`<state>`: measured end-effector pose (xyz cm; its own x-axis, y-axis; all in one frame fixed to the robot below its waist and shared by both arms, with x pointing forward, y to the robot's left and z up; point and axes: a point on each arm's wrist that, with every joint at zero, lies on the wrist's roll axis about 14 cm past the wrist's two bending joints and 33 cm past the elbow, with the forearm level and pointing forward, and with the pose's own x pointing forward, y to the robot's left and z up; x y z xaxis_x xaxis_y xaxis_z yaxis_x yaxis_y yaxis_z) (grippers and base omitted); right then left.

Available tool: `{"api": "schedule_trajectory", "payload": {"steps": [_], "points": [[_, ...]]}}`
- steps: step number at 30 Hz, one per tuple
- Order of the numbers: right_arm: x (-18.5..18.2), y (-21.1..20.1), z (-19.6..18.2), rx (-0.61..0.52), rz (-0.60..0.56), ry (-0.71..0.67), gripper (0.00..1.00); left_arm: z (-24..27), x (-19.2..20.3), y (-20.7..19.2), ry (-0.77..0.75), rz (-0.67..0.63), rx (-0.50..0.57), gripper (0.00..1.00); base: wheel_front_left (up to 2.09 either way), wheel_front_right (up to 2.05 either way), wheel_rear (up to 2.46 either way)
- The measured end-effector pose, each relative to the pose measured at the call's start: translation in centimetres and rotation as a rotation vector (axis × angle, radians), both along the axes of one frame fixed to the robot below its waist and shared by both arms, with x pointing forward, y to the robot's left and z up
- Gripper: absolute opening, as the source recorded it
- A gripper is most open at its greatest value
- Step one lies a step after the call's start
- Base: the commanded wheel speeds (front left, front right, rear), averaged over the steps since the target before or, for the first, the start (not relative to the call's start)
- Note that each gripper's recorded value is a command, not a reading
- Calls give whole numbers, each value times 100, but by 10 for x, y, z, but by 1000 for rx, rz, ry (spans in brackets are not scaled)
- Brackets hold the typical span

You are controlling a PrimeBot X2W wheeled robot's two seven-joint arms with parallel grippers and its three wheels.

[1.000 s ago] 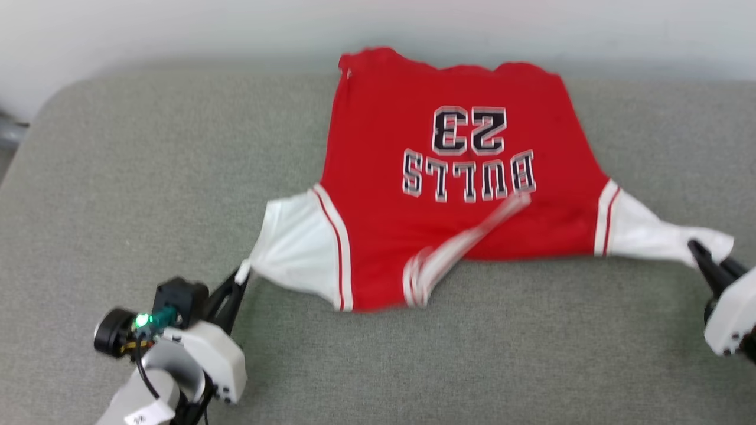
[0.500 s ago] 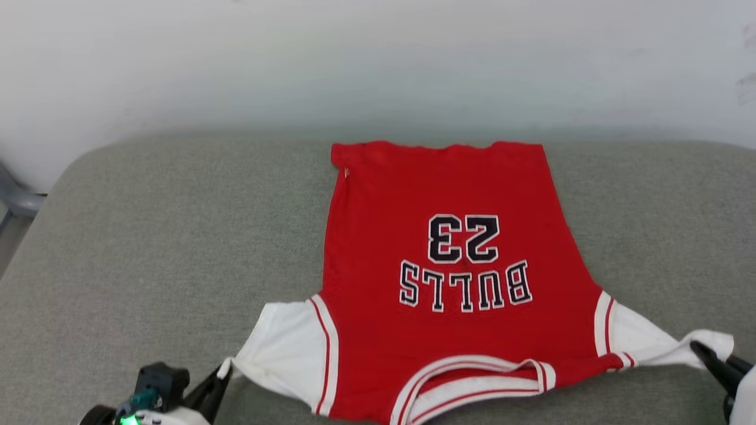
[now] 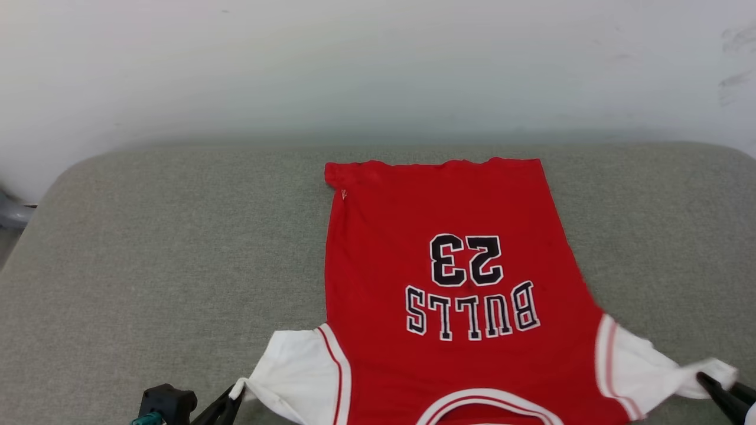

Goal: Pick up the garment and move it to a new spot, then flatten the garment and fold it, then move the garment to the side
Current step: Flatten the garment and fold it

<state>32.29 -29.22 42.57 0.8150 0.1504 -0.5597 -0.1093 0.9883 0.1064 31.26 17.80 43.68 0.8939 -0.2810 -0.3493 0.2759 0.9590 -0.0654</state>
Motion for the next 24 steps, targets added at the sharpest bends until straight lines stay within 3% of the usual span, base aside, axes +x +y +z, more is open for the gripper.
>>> {"api": "schedule_trajectory", "payload": {"steps": [9,17,24], "points": [[41,9,23,87,-12,-4,100,16,5,-19,-20,-43,-47,0,0,0,0],[124,51,57,127,99,34,100,26,13,-32,-1,-115,-27,0,0,0,0],[209,79,65,40,150,138,100,21,20,-31,29,-107,-23,0,0,0,0]]}}
